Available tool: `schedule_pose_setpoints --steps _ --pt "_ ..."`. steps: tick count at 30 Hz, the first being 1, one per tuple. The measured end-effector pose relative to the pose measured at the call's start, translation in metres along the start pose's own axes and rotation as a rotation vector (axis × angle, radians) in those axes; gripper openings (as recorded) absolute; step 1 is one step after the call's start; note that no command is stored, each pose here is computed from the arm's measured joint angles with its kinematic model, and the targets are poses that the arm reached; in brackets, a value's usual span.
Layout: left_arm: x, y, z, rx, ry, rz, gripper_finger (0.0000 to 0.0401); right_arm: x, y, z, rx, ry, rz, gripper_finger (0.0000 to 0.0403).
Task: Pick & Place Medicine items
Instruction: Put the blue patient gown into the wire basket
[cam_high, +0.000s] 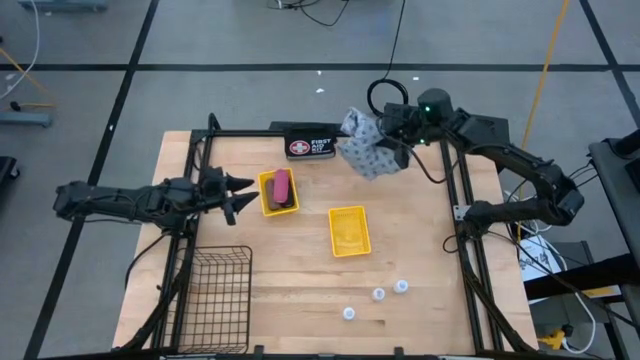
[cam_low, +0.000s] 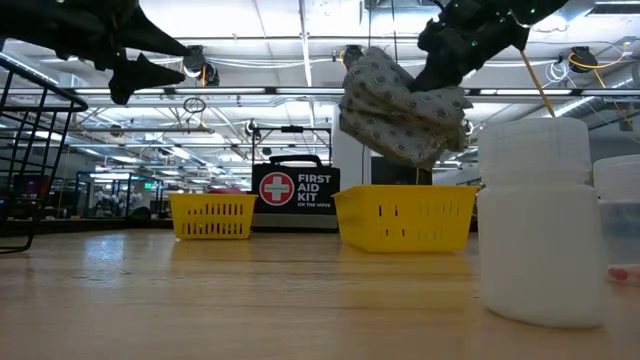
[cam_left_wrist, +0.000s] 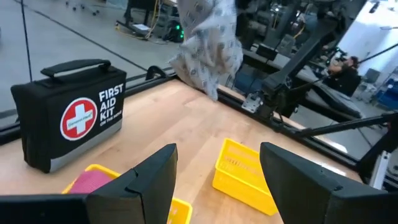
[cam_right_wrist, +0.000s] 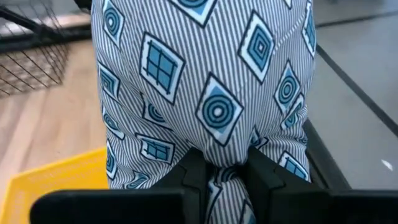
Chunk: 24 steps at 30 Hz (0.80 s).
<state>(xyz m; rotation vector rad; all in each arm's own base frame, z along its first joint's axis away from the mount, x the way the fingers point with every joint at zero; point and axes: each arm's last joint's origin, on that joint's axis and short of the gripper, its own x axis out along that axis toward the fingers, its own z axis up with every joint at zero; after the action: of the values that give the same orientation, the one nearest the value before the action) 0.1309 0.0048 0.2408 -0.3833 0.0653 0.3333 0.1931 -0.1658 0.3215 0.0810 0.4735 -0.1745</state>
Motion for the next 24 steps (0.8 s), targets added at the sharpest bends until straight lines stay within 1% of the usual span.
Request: schedule_pose_setpoints --steps 4,7,8,12,16,19,22,24 --pt "0.01 -0.003 -0.002 0.03 0.004 0.002 0.0239 0.003 0.006 0.011 -0.04 -0.083 0.02 0.0044" --pt "0.02 -0.006 -0.003 0.009 -0.003 -0.003 0.0239 0.005 0.012 0.017 -0.061 -0.133 0.068 0.0044" --pt "0.023 -0.007 -0.004 0.021 -0.005 -0.004 0.0239 0.006 0.014 0.019 -0.065 -0.158 0.086 0.0044" --pt "0.035 -0.014 0.0 0.165 -0.084 -0.029 0.0239 0.007 0.022 0.029 -0.086 -0.238 0.158 0.0044" --pt "0.047 -0.021 0.001 0.256 -0.153 -0.086 0.0241 0.008 0.03 0.037 -0.113 -0.299 0.212 0.0044" --pt "0.057 -0.025 -0.001 0.323 -0.195 -0.107 0.0256 0.013 0.037 0.041 -0.134 -0.337 0.296 0.0044" --pt "0.067 -0.03 0.002 0.319 -0.256 -0.118 0.0282 0.02 0.045 0.045 -0.139 -0.365 0.362 0.0044" --pt "0.076 -0.035 0.006 0.313 -0.278 -0.123 0.0299 0.026 0.049 0.047 -0.154 -0.381 0.382 0.0044"
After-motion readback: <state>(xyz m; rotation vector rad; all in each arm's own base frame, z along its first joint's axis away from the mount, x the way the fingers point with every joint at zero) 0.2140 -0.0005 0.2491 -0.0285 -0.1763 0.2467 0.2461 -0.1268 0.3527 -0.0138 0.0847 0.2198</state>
